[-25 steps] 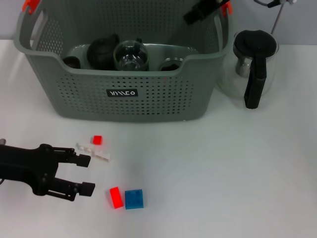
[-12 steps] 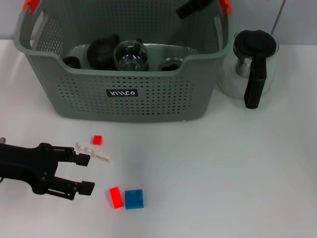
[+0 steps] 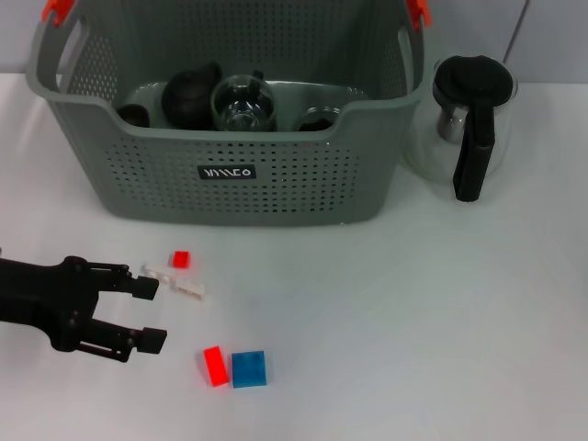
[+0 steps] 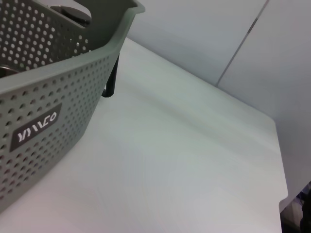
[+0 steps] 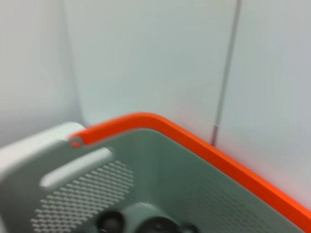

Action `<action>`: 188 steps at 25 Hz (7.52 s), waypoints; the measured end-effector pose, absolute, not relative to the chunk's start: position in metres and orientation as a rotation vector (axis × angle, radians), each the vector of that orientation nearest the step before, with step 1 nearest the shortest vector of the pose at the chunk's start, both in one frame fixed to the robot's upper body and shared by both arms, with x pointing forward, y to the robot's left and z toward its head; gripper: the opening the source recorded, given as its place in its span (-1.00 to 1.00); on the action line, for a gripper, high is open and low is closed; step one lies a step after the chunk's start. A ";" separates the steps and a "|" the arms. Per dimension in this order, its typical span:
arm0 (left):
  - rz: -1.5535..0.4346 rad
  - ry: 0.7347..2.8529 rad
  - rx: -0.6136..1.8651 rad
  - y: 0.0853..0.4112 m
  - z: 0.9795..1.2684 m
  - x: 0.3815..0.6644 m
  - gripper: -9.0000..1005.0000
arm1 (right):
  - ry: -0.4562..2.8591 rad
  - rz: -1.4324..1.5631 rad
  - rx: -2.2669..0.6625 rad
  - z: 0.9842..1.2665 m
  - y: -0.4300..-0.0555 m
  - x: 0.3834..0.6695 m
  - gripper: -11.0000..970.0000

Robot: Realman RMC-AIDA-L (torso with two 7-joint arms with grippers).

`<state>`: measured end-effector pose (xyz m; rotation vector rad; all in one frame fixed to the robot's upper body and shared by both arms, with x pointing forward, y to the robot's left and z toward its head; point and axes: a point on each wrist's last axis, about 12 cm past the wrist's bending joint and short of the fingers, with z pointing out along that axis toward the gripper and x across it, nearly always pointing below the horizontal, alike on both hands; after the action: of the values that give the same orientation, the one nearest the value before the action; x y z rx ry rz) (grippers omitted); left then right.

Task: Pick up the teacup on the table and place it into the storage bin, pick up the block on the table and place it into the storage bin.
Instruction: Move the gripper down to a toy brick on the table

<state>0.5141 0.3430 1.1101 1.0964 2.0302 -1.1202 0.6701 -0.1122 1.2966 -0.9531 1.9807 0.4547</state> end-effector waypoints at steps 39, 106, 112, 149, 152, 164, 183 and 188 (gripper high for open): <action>-0.767 2.727 0.557 0.299 1.166 0.592 0.75 | 1.821 0.845 -1.181 1.303 -0.134 0.597 0.91; -0.063 2.133 1.790 0.217 1.138 0.585 0.74 | 1.988 1.058 -1.319 1.241 -0.224 0.571 0.91; -0.036 2.113 1.853 0.211 1.132 0.588 0.75 | 1.984 1.069 -1.296 1.235 -0.222 0.576 0.91; -0.054 2.127 1.929 0.201 1.114 0.590 0.74 | 1.959 1.082 -1.272 1.228 -0.221 0.576 0.91; -0.057 2.133 1.926 0.200 1.114 0.591 0.74 | 1.958 1.086 -1.274 1.227 -0.221 0.576 0.91; -0.065 2.139 1.918 0.199 1.120 0.591 0.75 | 1.955 1.088 -1.271 1.224 -0.224 0.575 0.91; -0.142 2.104 1.985 0.187 1.119 0.580 0.72 | 1.935 1.098 -1.244 1.220 -0.231 0.575 0.91; -0.140 2.103 1.987 0.187 1.119 0.580 0.71 | 1.934 1.097 -1.243 1.220 -0.230 0.575 0.91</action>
<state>0.5802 0.1873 1.1188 1.9869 2.1025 -0.1402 0.5750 -0.2305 1.2202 -1.2433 1.9344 1.0972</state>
